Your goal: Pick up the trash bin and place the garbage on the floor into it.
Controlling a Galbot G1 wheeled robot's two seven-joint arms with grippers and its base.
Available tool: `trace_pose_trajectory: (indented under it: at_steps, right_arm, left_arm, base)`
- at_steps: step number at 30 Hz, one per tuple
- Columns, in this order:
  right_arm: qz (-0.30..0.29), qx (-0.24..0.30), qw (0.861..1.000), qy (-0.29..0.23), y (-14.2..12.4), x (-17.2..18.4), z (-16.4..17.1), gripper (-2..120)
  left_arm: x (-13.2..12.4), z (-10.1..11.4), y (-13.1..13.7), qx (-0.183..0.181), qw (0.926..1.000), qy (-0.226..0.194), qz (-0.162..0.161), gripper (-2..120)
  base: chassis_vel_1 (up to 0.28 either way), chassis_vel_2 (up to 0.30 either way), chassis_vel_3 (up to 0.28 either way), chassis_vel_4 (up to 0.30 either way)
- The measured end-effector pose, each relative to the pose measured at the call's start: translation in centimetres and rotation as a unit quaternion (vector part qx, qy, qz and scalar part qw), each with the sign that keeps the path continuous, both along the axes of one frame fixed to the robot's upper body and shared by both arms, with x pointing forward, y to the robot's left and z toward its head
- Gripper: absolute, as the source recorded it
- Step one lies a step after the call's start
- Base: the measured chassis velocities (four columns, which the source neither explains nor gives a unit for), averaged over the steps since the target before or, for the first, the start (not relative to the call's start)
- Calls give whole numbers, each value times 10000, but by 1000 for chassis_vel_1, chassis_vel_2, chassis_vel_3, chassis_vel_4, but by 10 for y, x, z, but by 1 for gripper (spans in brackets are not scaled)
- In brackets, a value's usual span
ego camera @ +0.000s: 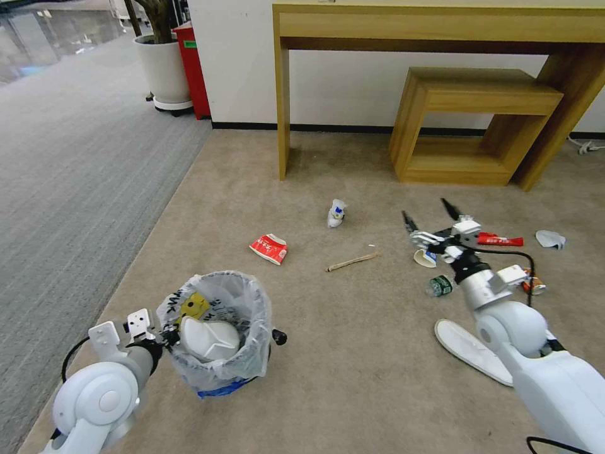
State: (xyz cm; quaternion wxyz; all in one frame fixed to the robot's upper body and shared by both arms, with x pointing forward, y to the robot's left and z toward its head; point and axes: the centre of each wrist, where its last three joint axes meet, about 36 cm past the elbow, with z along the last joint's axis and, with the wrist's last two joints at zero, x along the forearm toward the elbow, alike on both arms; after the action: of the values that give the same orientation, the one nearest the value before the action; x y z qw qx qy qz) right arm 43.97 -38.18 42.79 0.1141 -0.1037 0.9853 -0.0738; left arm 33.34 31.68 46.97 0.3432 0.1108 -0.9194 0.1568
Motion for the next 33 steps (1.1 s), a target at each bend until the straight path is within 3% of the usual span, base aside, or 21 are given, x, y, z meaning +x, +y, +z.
trace_pose_trajectory:
  at_steps: [6, 25, 33]
  right_arm:
    - [-282, -19, 9994, 178, -9, -16, -21, 100]
    - [-500, -171, 9978, 408, -16, -31, -39, 99]
    - [-466, -173, 9980, 403, -18, -35, -42, 90]
  left_arm:
    - [0, -3, -1, 25, 10000, 30, -25, 0]
    - [-5, -4, -6, 5, 10000, -24, -34, 0]
    - [-6, -5, -8, -5, 10000, -29, -28, 0]
  base:
    - [0, 0, 0, 0]
    - [0, 0, 0, 0]
    - [-50, 45, 55, -45]
